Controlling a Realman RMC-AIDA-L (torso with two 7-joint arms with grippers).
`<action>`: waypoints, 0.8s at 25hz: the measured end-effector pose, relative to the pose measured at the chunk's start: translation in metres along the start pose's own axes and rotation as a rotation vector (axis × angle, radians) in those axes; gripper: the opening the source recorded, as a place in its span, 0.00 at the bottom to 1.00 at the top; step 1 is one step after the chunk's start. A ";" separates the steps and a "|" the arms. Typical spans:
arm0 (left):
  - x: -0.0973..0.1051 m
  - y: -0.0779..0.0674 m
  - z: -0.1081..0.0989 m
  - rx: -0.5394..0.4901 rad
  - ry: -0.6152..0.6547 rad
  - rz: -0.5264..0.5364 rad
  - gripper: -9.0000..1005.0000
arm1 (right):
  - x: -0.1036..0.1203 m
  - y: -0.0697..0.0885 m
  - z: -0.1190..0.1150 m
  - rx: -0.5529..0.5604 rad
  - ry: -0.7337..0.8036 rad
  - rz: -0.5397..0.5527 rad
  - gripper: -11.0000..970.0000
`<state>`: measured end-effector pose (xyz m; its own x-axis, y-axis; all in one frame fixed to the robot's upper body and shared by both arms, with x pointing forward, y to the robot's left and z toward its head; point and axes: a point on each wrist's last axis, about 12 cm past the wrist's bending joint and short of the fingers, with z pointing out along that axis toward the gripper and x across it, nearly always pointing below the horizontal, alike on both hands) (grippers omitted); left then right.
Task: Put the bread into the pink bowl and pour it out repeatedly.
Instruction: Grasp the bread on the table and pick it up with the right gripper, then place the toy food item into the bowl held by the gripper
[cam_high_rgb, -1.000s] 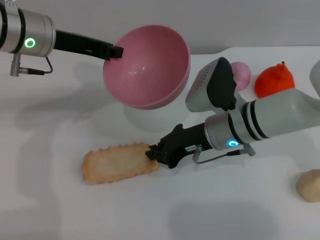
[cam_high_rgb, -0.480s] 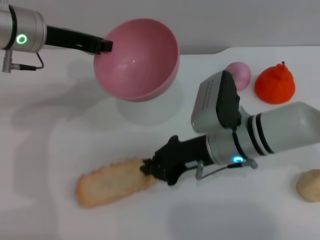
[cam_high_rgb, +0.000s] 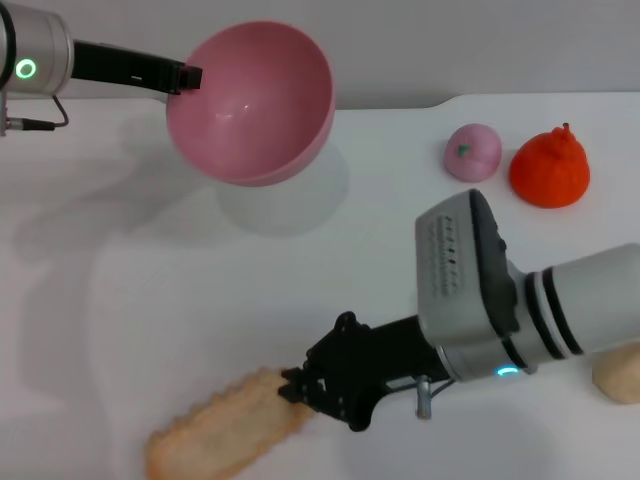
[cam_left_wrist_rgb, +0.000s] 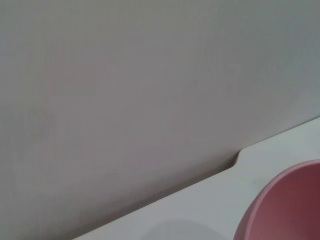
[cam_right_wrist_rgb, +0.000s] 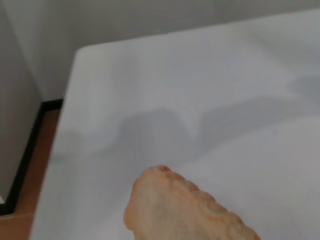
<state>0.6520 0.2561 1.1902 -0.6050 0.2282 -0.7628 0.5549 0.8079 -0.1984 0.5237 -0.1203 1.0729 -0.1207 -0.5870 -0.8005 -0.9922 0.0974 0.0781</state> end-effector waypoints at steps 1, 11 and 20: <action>0.000 0.000 0.000 -0.002 0.000 -0.002 0.05 | -0.001 0.002 -0.002 -0.004 -0.008 -0.008 0.07; 0.008 0.004 0.006 -0.011 0.014 -0.022 0.05 | -0.008 0.004 -0.023 0.010 -0.100 -0.084 0.07; 0.012 0.007 0.011 -0.039 0.031 -0.010 0.05 | -0.024 0.001 -0.036 0.032 -0.153 -0.144 0.06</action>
<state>0.6549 0.2583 1.1729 -0.6286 0.2361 -0.7410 0.5261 0.8308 -0.1816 0.5250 -0.1352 1.1136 0.0307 -0.4678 -0.8833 -0.9970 0.0482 -0.0602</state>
